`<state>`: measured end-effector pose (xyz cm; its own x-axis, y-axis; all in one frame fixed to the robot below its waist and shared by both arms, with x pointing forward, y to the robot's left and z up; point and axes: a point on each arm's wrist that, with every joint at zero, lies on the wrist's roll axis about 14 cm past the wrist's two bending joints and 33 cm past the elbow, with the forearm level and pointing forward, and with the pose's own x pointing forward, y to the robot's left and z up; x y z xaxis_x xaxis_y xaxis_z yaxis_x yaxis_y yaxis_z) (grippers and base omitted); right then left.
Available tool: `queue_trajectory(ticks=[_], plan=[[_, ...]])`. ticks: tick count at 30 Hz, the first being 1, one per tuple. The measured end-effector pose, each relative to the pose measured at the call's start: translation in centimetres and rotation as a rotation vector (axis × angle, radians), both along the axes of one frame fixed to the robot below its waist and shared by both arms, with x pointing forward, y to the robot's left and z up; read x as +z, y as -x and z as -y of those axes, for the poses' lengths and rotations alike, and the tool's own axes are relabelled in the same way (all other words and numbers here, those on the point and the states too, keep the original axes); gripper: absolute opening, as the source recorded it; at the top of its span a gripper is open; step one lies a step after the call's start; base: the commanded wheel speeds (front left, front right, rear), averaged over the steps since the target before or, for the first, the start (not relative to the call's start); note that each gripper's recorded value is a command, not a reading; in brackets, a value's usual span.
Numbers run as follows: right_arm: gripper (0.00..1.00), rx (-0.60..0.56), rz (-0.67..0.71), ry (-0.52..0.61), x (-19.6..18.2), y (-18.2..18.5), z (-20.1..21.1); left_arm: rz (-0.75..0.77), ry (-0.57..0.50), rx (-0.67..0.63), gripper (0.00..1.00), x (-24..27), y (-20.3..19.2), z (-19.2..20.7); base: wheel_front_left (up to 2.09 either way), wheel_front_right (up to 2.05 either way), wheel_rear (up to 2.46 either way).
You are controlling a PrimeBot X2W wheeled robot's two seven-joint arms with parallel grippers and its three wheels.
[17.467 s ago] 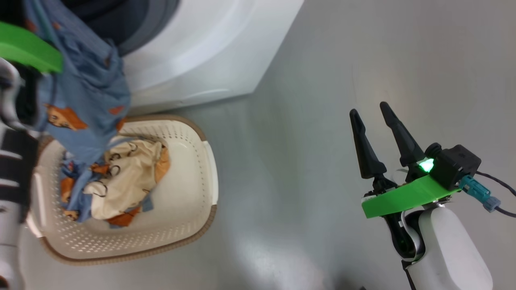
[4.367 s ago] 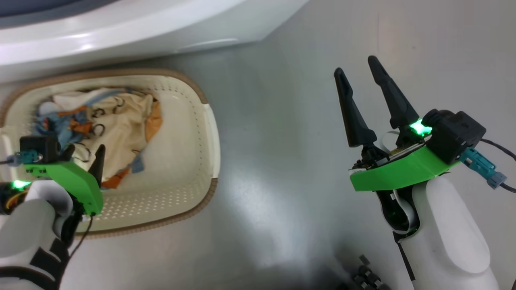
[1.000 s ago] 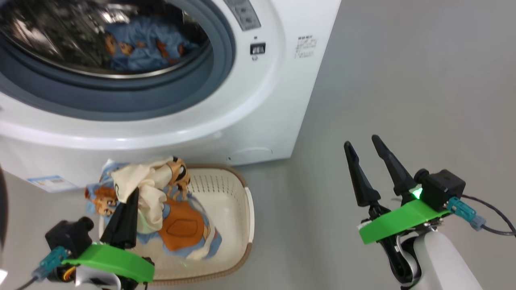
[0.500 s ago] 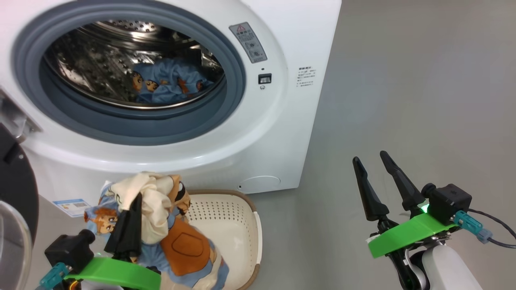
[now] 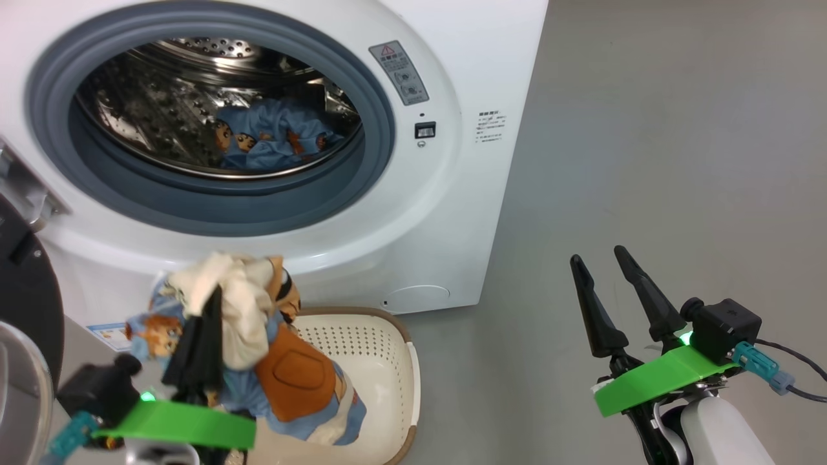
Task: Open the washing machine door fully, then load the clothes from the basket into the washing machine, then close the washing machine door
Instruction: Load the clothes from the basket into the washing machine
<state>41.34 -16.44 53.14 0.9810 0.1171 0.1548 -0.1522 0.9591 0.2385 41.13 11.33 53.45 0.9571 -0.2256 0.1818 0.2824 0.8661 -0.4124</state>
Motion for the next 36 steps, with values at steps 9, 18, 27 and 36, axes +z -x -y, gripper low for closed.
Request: queue_trajectory(ticks=[9,18,27,36], plan=[[1.00,-0.018,-0.027,-0.002,-1.0,0.0,0.6,0.122,-0.018,-0.031,0.00,4.2,-3.7,1.0,0.00,0.00,0.00],[1.00,-0.045,-0.062,-0.011,-2.4,-0.7,1.2,0.027,-0.065,-0.076,0.00,2.0,-9.6,2.4,0.00,0.00,0.00],[1.00,-0.071,-0.110,-0.005,-4.4,-1.8,1.8,-0.083,-0.049,-0.083,0.00,-1.5,-15.5,3.4,0.00,0.00,0.00],[1.00,-0.080,-0.166,0.034,-7.3,-3.8,2.4,-0.171,-0.099,-0.072,0.00,-5.9,-22.2,3.7,0.00,0.00,0.00]])
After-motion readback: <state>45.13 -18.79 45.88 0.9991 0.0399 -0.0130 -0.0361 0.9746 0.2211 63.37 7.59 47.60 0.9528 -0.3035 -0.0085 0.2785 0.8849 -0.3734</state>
